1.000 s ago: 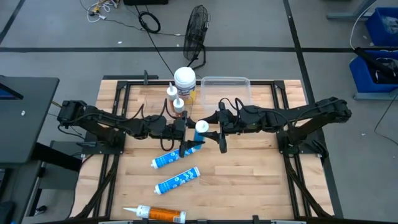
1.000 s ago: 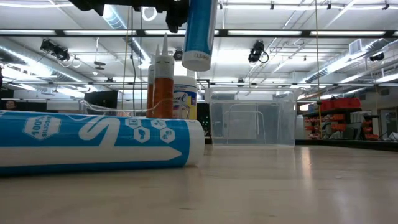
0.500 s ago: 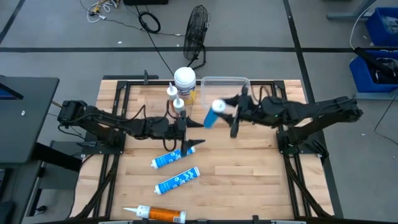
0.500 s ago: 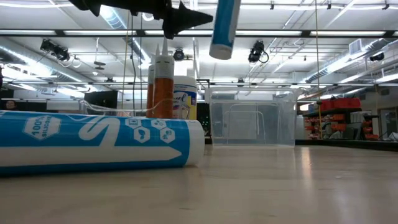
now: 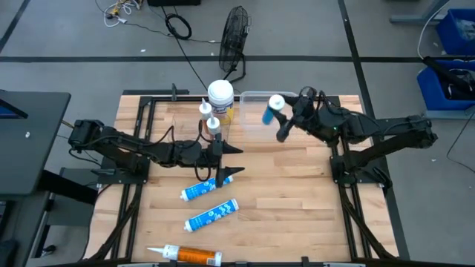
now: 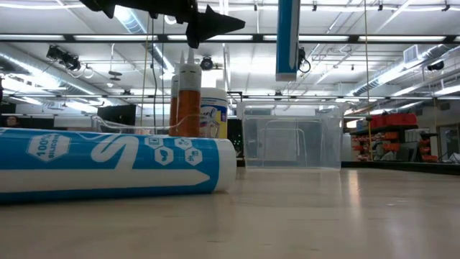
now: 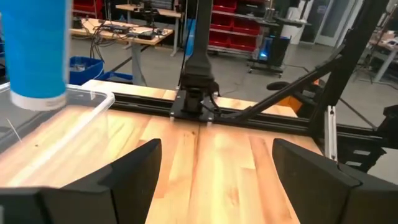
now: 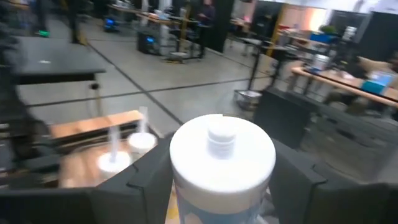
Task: Pick & place silicon tubes, Sealant and Lysol wipes
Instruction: Put the bottom blue sealant into the right transparent bin
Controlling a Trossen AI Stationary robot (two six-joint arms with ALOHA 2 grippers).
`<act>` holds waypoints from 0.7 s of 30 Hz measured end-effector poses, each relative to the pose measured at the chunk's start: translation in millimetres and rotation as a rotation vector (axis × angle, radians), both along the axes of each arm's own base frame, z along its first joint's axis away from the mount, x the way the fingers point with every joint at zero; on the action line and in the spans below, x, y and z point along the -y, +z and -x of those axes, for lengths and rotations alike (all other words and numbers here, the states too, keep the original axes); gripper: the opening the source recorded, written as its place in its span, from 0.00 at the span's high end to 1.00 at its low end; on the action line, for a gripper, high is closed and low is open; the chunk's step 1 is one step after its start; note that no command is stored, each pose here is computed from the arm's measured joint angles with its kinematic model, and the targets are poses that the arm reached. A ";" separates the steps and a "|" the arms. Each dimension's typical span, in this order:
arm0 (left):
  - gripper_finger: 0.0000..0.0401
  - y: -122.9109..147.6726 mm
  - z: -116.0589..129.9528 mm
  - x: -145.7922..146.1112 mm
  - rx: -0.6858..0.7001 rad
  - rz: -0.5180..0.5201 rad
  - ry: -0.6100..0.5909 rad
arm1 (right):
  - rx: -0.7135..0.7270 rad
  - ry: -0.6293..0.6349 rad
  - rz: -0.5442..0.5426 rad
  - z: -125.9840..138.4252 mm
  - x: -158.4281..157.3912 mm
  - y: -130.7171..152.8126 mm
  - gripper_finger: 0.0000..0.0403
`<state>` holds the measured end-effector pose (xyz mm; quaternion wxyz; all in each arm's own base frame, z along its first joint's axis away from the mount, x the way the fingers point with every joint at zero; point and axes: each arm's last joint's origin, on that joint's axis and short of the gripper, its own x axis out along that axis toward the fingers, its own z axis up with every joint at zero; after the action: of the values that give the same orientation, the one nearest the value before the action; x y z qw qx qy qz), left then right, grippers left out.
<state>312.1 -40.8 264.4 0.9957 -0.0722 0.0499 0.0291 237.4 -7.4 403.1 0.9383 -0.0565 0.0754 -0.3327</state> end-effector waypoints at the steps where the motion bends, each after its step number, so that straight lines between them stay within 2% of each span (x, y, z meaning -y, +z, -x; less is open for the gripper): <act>1: 0.22 0.1 0.1 0.9 0.001 0.002 -0.003 | -0.003 -0.022 0.000 0.1 5.3 -0.4 0.48; 7: 0.22 0.1 0.3 2.5 0.002 0.009 -0.008 | 0.004 -0.067 -0.047 0.2 35.7 -3.8 0.48; 14: 0.22 1.1 0.2 2.4 0.011 0.002 -0.008 | -0.038 -0.119 -0.120 -5.5 71.3 -25.4 0.48; 21: 0.22 1.2 0.2 2.3 0.012 0.000 -0.008 | -0.087 -0.112 -0.193 -18.0 99.1 -49.0 0.48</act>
<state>311.9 -43.1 265.5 0.9961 -0.0720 0.0442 0.0250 255.4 -106.5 354.1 0.9151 0.0243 0.1508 -0.3732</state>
